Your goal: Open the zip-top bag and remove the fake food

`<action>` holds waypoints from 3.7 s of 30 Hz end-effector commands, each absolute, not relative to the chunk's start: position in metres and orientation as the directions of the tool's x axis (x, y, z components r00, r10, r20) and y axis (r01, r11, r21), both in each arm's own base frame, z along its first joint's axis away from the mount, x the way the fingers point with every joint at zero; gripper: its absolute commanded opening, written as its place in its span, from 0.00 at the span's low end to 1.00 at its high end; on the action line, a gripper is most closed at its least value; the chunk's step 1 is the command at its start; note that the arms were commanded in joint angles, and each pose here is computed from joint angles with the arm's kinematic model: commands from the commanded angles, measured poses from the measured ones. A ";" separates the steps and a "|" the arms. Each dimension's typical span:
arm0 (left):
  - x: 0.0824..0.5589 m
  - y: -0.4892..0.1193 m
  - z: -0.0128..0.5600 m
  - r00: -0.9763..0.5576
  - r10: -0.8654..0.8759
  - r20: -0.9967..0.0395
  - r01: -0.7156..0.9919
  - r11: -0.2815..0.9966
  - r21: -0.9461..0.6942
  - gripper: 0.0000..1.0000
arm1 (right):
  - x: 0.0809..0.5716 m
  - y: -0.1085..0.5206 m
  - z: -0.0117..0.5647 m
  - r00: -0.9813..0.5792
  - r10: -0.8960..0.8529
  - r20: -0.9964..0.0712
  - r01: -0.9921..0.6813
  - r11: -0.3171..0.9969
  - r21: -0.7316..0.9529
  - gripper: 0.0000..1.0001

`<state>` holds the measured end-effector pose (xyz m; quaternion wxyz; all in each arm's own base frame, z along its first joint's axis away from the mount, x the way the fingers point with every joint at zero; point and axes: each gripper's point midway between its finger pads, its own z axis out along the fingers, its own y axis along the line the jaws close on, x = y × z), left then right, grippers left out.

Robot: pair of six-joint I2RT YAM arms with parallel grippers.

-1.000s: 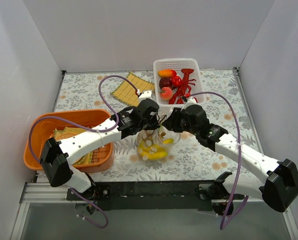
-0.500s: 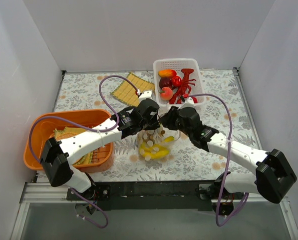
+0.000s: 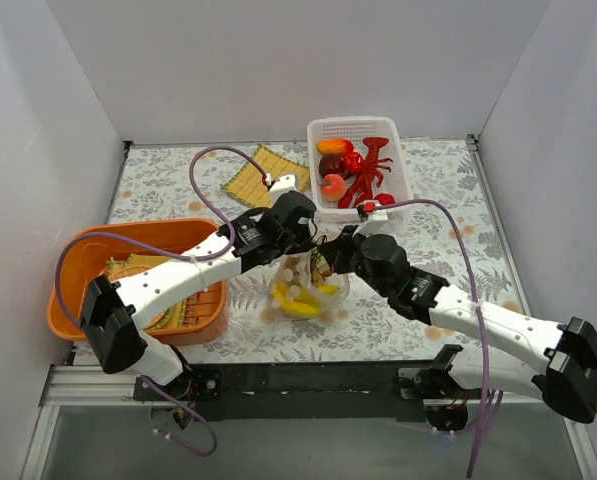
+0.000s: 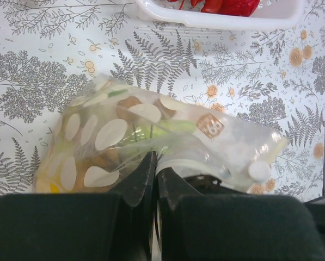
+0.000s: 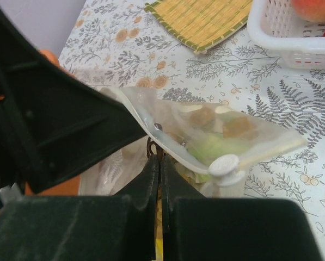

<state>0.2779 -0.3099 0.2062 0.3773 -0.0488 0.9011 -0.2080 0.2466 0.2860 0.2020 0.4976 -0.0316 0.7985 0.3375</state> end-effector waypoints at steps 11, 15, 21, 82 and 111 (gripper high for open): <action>0.285 -0.299 0.221 -0.682 -0.337 -0.649 0.014 0.881 -0.472 0.00 | 0.236 0.276 0.281 -0.370 0.286 -0.884 -0.462 0.769 0.442 0.01; 0.279 -0.297 0.231 -0.680 -0.346 -0.646 0.035 0.865 -0.500 0.03 | 0.234 0.287 0.305 -0.358 0.258 -0.898 -0.515 0.747 0.420 0.01; 0.279 -0.298 0.249 -0.667 -0.355 -0.655 0.059 0.851 -0.522 0.11 | 0.224 0.309 0.288 -0.436 0.166 -0.885 -0.546 0.733 0.406 0.01; 0.268 -0.228 0.210 -0.591 -0.445 -0.673 -0.129 0.876 -0.465 0.00 | 0.319 0.213 0.427 -0.238 0.216 -0.947 -0.457 0.835 0.305 0.01; 0.273 -0.273 0.224 -0.658 -0.337 -0.673 0.055 0.870 -0.489 0.00 | 0.473 0.144 0.291 -0.535 0.176 -0.826 -0.184 0.930 0.317 0.80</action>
